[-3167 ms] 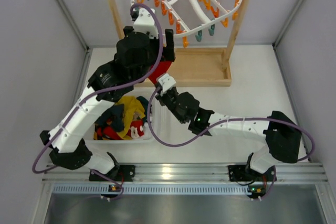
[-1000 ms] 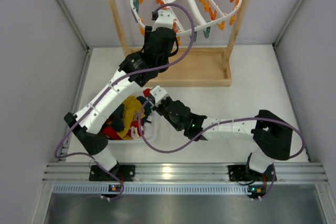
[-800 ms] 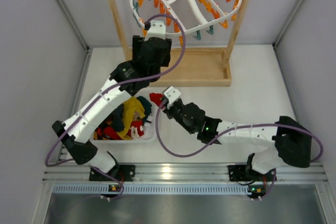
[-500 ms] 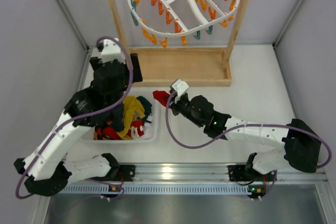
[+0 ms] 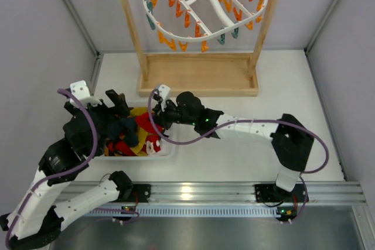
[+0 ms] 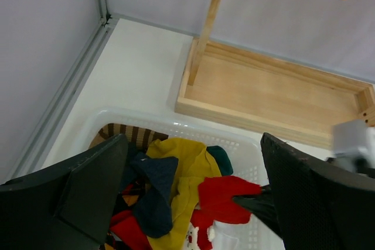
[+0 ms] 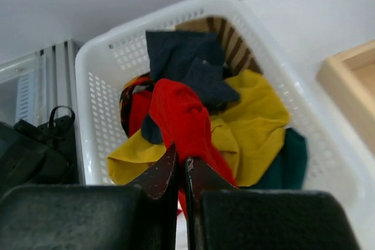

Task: Remove the socks clipped to the hanger

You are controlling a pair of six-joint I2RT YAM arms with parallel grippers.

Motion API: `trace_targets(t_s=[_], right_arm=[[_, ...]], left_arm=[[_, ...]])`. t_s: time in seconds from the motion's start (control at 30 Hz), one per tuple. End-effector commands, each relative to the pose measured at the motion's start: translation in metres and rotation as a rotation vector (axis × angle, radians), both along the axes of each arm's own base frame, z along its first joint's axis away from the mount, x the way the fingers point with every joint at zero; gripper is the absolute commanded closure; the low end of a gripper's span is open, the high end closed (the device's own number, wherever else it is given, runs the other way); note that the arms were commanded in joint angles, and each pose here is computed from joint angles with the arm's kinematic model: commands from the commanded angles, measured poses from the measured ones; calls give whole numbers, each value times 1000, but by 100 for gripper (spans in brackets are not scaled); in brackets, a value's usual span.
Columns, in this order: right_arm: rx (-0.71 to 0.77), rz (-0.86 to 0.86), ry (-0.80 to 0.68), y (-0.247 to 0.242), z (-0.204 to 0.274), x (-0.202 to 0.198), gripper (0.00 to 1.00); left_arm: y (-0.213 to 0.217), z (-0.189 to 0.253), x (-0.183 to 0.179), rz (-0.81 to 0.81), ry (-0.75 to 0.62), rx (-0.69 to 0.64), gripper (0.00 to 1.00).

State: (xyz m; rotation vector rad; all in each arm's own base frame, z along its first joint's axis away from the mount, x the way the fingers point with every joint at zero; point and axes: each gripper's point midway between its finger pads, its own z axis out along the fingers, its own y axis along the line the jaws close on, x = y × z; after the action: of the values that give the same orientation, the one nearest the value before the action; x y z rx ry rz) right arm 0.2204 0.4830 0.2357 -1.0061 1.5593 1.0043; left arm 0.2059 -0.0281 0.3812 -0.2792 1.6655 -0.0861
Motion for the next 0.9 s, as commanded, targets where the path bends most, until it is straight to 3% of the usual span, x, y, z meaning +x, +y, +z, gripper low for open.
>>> trace_targets(t_s=[0.0, 0.17, 0.33, 0.43, 0.47, 0.53, 0.57, 0.73, 0.87], right_arm=[[-122, 68, 226, 26, -73, -14, 100], [-302, 2, 328, 44, -151, -8, 100], [-279, -33, 267, 53, -137, -6, 94], [-245, -17, 239, 50, -111, -8, 78], [-232, -13, 232, 48, -105, -9, 63], [-179, -1, 206, 41, -81, -14, 55], [-164, 3, 198, 38, -73, -16, 46], [-155, -13, 135, 14, -37, -20, 20], [-158, -77, 76, -13, -15, -16, 6]], left_arm=[[7, -11, 6, 86, 12, 3, 1], [15, -18, 8, 132, 28, 28, 1], [24, -27, 15, 152, 36, 13, 1], [30, -30, 22, 175, 41, -3, 1], [33, -31, 24, 180, 47, -9, 1], [36, -33, 25, 188, 49, -14, 2], [39, -33, 25, 197, 45, -20, 1], [40, -30, 23, 197, 38, -24, 2], [37, -23, 20, 162, 21, -29, 2]])
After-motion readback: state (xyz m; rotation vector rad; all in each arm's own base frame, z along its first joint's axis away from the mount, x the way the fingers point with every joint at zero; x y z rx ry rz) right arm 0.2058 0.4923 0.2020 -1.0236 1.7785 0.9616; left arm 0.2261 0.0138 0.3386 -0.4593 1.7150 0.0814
